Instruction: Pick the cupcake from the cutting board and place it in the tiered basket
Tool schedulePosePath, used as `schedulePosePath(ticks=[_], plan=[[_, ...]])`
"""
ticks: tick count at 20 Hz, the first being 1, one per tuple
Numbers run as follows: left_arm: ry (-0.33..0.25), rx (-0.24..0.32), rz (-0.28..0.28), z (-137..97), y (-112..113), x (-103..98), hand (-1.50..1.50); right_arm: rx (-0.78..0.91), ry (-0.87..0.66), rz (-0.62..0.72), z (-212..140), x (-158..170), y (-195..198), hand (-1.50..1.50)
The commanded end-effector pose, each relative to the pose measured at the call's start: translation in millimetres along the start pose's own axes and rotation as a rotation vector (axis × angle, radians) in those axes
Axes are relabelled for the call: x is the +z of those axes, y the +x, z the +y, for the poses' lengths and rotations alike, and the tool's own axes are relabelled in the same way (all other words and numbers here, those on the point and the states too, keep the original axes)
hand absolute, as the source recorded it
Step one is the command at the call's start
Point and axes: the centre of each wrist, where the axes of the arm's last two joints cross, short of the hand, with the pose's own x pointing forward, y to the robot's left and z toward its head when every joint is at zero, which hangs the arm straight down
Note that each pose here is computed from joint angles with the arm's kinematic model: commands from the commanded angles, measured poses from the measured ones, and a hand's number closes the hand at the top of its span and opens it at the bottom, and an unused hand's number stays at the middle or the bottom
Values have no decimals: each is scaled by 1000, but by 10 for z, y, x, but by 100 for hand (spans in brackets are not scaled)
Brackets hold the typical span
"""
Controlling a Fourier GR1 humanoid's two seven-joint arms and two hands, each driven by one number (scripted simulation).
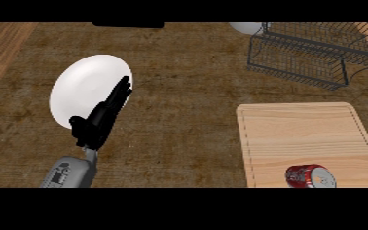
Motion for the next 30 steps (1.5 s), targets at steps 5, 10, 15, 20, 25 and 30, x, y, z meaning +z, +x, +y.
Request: schedulePosePath(ticks=[5, 10, 15, 20, 25, 30], plan=[[-8, -6, 0, 2, 74, 14, 0, 15, 85, -3, 575, -368, 229, 150], [-7, -4, -11, -197, 67, -83, 0, -26, 98, -1, 850, -509, 457, 150], [-2, -10, -9, 33, -20, -19, 0, -121, 165, 5, 943, -562, 500, 150], [5, -22, -15, -19, -69, 99, 0, -278, 260, 145, 1127, -595, 334, 150], [11, 0, 12, 162, -139, 149, 0, -438, 343, 270, 1197, -626, 384, -150], [5, -17, -5, -54, -222, 132, 0, -525, 240, 249, 1048, -580, 183, -150]])
